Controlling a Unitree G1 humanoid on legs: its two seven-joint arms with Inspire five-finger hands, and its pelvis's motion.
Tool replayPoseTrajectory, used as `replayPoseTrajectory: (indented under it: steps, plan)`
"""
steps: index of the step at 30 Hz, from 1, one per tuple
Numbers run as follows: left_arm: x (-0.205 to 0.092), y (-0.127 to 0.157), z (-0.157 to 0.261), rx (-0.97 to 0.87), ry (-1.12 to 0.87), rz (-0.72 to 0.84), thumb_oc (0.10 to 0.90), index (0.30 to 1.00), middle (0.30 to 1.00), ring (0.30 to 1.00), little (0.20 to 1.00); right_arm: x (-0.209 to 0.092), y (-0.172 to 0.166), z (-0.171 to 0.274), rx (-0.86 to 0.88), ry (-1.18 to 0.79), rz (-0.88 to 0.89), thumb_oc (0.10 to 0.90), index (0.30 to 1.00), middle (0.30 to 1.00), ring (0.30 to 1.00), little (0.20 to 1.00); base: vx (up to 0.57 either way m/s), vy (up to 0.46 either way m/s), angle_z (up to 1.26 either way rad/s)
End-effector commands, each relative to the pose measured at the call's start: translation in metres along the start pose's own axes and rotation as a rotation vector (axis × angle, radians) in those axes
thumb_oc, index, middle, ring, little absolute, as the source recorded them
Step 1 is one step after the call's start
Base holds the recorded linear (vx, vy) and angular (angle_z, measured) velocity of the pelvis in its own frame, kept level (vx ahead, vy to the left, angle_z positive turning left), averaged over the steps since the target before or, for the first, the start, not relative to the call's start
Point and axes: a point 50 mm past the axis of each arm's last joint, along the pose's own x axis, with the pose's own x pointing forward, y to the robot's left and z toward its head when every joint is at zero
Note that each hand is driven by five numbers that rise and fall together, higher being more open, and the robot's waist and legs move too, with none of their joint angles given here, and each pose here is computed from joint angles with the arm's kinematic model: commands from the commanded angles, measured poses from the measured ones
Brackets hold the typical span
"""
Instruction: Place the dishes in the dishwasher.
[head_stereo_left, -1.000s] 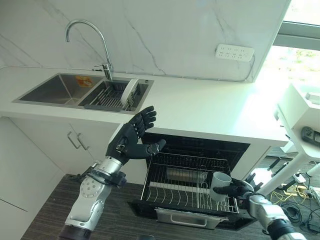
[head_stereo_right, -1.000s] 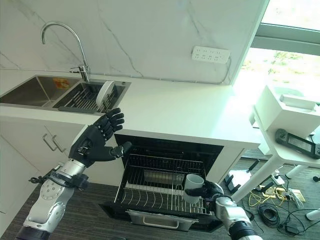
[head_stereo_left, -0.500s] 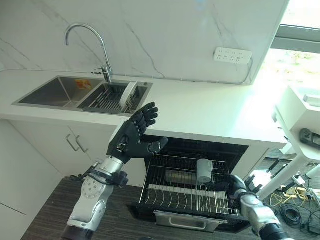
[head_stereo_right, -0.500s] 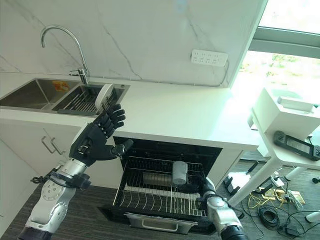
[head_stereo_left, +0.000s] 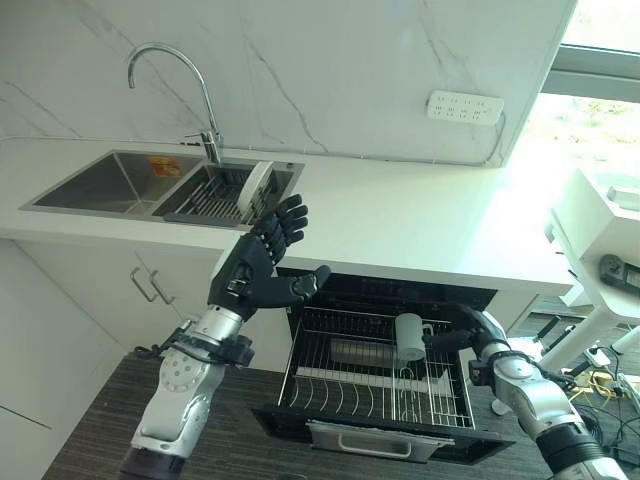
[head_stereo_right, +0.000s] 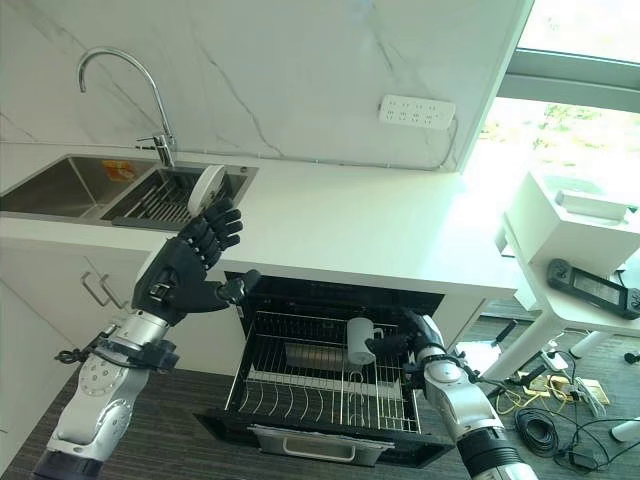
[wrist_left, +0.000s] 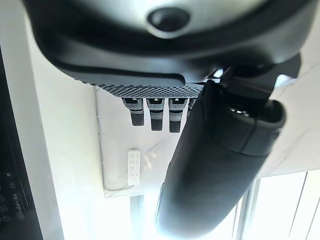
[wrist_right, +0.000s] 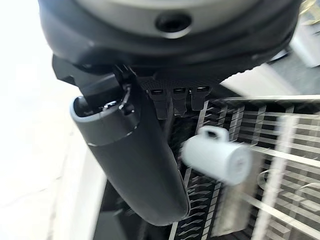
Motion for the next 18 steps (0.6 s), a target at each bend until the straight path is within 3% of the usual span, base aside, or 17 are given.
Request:
replayPoseTrajectory:
  steps: [1,3,8,13,18]
  plan:
    - [0.007,0.006,0.064,0.039,-0.337,-0.004,0.8,0.9,0.9,0.9,0.9,-0.011,-0.016,0.072,0.112,-0.36,0.034,0.8,0.9,0.9,0.9,0.9,-0.05,0.013,-0.05]
    - [-0.001,0.016,0.066,-0.02,-0.36,0.069,0.8,0.9,0.9,0.9,0.9,-0.041,-0.013,0.099,0.154,-0.602,0.126,0.8,0.9,0.9,0.9,0.9,-0.05,0.009,-0.06]
    - [-0.007,0.021,0.065,-0.031,-0.371,0.146,0.8,0.9,0.9,0.9,0.9,-0.075,-0.016,0.13,0.133,-0.915,0.091,0.8,0.9,0.9,0.9,0.9,-0.03,0.005,-0.08]
    - [-0.011,0.019,0.068,-0.015,-0.381,0.138,0.8,0.9,0.9,0.9,0.9,-0.09,-0.02,0.135,0.225,-1.027,0.13,0.8,0.9,0.9,0.9,0.9,0.0,0.0,0.0]
    - [-0.014,0.021,0.068,0.009,-0.383,0.165,0.8,0.9,0.9,0.9,0.9,-0.097,-0.02,0.138,0.188,-1.094,0.124,0.8,0.9,0.9,0.9,0.9,-0.01,0.068,-0.02]
